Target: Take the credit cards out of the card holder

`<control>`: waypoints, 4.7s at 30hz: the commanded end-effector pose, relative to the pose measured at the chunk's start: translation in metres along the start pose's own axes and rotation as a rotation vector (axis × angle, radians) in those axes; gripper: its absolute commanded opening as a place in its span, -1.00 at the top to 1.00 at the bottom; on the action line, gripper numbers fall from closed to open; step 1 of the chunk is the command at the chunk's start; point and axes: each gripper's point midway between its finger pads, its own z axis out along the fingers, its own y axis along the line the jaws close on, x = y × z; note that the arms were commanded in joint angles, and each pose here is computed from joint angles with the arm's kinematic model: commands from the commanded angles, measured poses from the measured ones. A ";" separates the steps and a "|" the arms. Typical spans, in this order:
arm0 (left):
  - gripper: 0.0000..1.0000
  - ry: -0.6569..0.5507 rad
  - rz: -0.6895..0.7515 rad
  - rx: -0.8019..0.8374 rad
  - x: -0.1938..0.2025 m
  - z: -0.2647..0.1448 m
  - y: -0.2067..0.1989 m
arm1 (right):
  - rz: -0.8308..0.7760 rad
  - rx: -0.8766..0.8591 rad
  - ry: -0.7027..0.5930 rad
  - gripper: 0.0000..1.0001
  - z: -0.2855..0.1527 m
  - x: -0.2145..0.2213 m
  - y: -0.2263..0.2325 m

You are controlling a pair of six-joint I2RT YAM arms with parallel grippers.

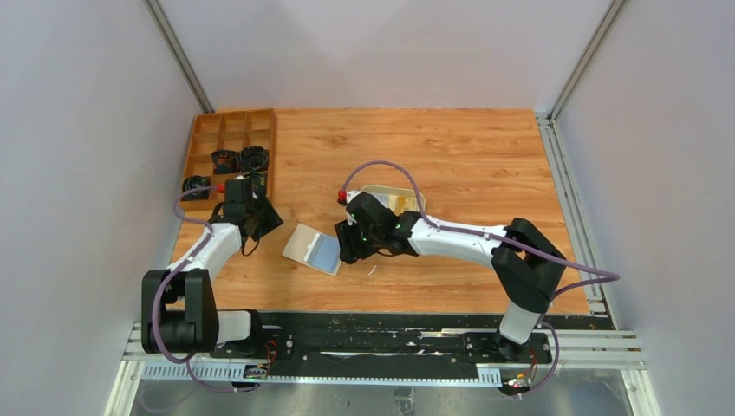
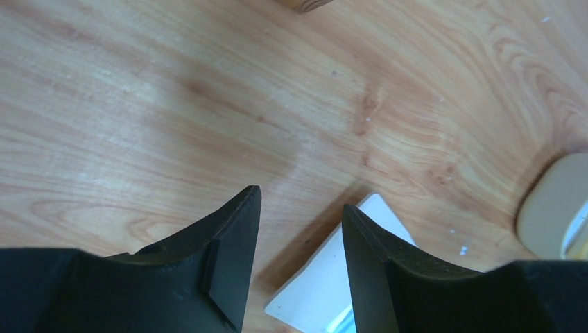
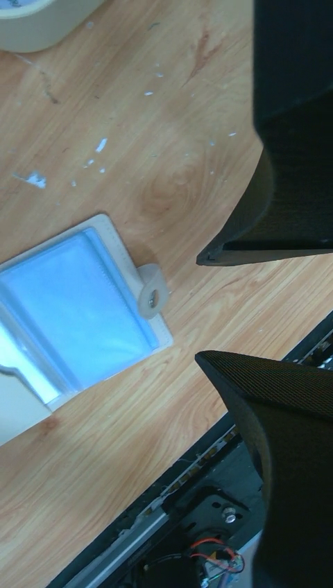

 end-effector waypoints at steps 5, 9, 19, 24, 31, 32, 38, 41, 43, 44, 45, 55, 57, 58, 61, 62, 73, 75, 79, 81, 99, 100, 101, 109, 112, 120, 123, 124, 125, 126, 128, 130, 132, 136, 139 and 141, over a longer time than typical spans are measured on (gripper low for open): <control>-0.07 -0.003 0.011 -0.114 0.010 0.013 0.031 | 0.030 0.118 0.024 -0.05 0.008 -0.028 0.006; -0.06 0.001 0.022 -0.142 0.012 0.016 0.039 | 0.034 0.195 0.053 -0.05 0.010 -0.035 0.004; -0.05 0.008 0.007 -0.101 0.015 0.019 0.036 | 0.009 0.330 0.152 -0.06 0.022 -0.039 0.001; -0.05 0.006 0.010 -0.088 0.015 0.020 0.034 | -0.018 0.381 0.200 -0.05 0.029 -0.033 -0.003; -0.04 0.006 0.010 -0.067 0.016 0.023 0.031 | -0.032 0.406 0.239 0.03 0.033 -0.024 -0.005; -0.03 0.010 0.009 -0.061 0.017 0.022 0.030 | -0.032 0.409 0.241 0.04 0.033 -0.023 -0.006; -0.01 0.012 0.005 -0.050 0.020 0.022 0.029 | -0.031 0.425 0.253 0.12 0.029 -0.018 -0.010; -0.02 0.012 0.004 -0.044 0.020 0.021 0.029 | -0.030 0.433 0.266 0.17 0.029 -0.012 -0.013; -0.01 0.013 0.002 -0.042 0.021 0.022 0.029 | -0.028 0.437 0.272 0.21 0.029 -0.010 -0.015; -0.01 0.014 0.003 -0.041 0.021 0.021 0.028 | -0.028 0.438 0.276 0.24 0.030 -0.008 -0.015; -0.01 0.013 0.003 -0.041 0.021 0.021 0.028 | -0.030 0.440 0.279 0.26 0.031 -0.007 -0.016; 0.00 0.019 0.001 -0.030 0.022 0.020 0.026 | -0.033 0.424 0.265 0.34 0.031 -0.013 -0.011; 0.00 0.025 -0.001 -0.021 0.024 0.019 0.025 | -0.032 0.425 0.277 0.38 0.029 -0.009 -0.013; 0.00 0.026 -0.002 -0.018 0.025 0.018 0.025 | -0.030 0.426 0.284 0.40 0.027 -0.006 -0.014; 0.00 0.037 -0.015 0.002 0.031 0.015 0.023 | -0.024 0.424 0.297 0.46 0.022 0.005 -0.015; 0.00 0.045 -0.022 0.008 0.034 0.015 0.023 | -0.022 0.425 0.303 0.48 0.021 0.010 -0.016; 0.00 0.096 -0.063 0.074 0.061 0.002 0.020 | -0.008 0.445 0.351 1.00 0.014 0.043 -0.029; 0.00 0.090 -0.064 0.086 0.062 -0.002 0.019 | -0.007 0.447 0.351 1.00 0.014 0.044 -0.031; 0.00 0.095 -0.066 0.094 0.069 -0.008 0.020 | -0.011 0.443 0.339 1.00 0.016 0.044 -0.032; 0.00 0.101 -0.071 0.096 0.073 -0.009 0.022 | -0.010 0.438 0.340 1.00 0.017 0.045 -0.034; 0.00 0.131 -0.095 0.115 0.089 -0.006 0.024 | -0.049 0.121 0.096 -0.09 0.013 0.012 0.025; 0.00 0.132 -0.095 0.115 0.090 -0.006 0.024 | -0.041 0.128 0.104 -0.09 0.016 0.011 0.025; 0.01 0.130 -0.095 0.116 0.089 -0.006 0.024 | -0.035 0.131 0.114 -0.10 0.020 0.013 0.025; 0.01 0.132 -0.092 0.121 0.088 -0.006 0.022 | 0.004 0.238 0.188 -0.06 0.028 0.020 0.012; 0.00 0.133 -0.091 0.122 0.087 -0.006 0.022 | 0.007 0.283 0.203 -0.05 0.027 0.021 0.006; 0.00 0.135 -0.093 0.119 0.087 -0.004 0.022 | 0.007 0.417 0.156 -0.15 0.007 0.018 -0.019; 0.01 0.140 -0.092 0.116 0.087 -0.002 0.023 | 0.006 0.421 0.180 -0.22 0.011 0.022 -0.020; 0.00 0.141 -0.092 0.116 0.087 -0.002 0.022 | 0.006 0.415 0.195 -0.22 0.016 0.025 -0.019; 0.00 0.141 -0.091 0.116 0.086 -0.001 0.022 | 0.007 0.408 0.203 -0.21 0.019 0.027 -0.018; 0.00 0.143 -0.089 0.116 0.087 -0.001 0.022 | 0.005 0.398 0.211 -0.20 0.022 0.027 -0.016; 0.00 0.141 -0.088 0.115 0.085 -0.002 0.021 | 0.001 0.383 0.216 -0.13 0.026 0.027 -0.013; 0.00 0.139 -0.087 0.112 0.084 -0.002 0.021 | -0.002 0.375 0.218 0.03 0.028 0.026 -0.012; 0.00 0.132 -0.084 0.108 0.083 -0.003 0.022 | -0.004 0.368 0.218 0.26 0.029 0.026 -0.011; 0.00 0.128 -0.085 0.107 0.081 -0.004 0.021 | -0.001 0.363 0.225 0.75 0.029 0.027 -0.014; 0.00 0.129 -0.087 0.112 0.080 -0.004 0.020 | 0.006 0.356 0.219 1.00 0.029 0.025 -0.021; 0.00 0.128 -0.086 0.114 0.079 -0.004 0.019 | 0.000 0.338 0.205 1.00 0.028 0.021 -0.026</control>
